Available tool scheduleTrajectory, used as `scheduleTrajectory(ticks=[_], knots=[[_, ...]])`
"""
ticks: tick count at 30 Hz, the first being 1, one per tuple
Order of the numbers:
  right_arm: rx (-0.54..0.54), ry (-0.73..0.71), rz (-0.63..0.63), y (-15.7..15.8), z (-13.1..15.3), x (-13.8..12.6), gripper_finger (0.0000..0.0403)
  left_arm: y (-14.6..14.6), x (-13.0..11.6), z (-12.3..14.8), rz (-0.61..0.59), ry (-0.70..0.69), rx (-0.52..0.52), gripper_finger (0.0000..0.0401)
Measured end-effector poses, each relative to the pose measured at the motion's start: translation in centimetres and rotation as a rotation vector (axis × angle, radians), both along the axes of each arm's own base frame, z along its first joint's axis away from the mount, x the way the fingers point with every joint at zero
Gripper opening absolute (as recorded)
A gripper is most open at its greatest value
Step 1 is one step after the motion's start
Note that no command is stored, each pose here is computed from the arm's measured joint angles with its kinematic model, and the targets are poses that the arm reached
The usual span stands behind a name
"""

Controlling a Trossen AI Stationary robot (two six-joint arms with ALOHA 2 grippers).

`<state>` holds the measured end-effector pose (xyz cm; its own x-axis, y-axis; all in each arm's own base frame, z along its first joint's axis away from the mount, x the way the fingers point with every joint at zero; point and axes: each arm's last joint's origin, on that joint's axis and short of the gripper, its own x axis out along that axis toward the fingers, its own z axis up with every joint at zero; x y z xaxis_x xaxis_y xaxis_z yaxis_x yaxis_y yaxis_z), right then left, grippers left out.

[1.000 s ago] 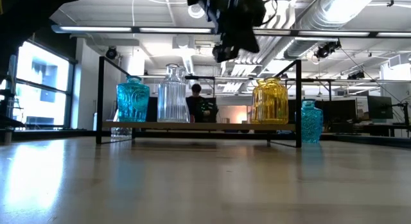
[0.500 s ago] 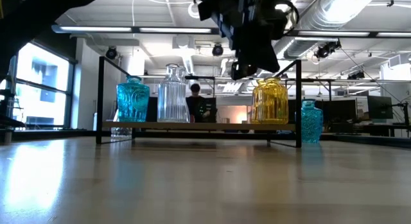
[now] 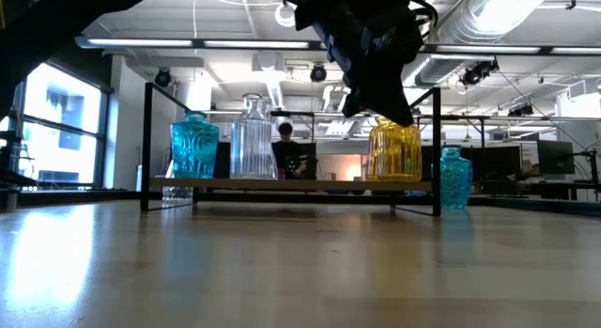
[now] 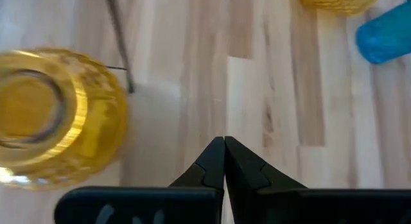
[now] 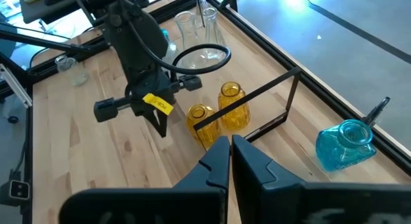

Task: Sort vases onto shelf
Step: Adjust the yellow vase on the shelf

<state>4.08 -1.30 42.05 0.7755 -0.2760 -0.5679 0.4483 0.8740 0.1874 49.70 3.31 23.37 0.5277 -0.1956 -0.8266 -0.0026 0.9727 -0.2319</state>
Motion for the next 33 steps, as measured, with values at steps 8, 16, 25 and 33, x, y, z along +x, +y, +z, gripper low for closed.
scheduleTrajectory(ticks=[8,16,25,33], knots=[[-0.009,0.003,0.005,0.0,0.0,0.0,0.0,0.7,0.0,0.0,0.035,-0.003,0.056,0.0],[-0.015,0.005,0.009,0.0,0.0,0.0,0.0,1.2,0.0,0.0,0.067,0.002,0.092,0.0],[-0.017,0.007,0.012,0.0,0.0,0.0,0.0,1.6,0.1,-0.2,0.109,0.004,0.119,0.0],[-0.017,0.007,0.013,0.0,0.0,0.0,0.0,2.0,0.2,-0.4,0.131,-0.003,0.127,0.0]])
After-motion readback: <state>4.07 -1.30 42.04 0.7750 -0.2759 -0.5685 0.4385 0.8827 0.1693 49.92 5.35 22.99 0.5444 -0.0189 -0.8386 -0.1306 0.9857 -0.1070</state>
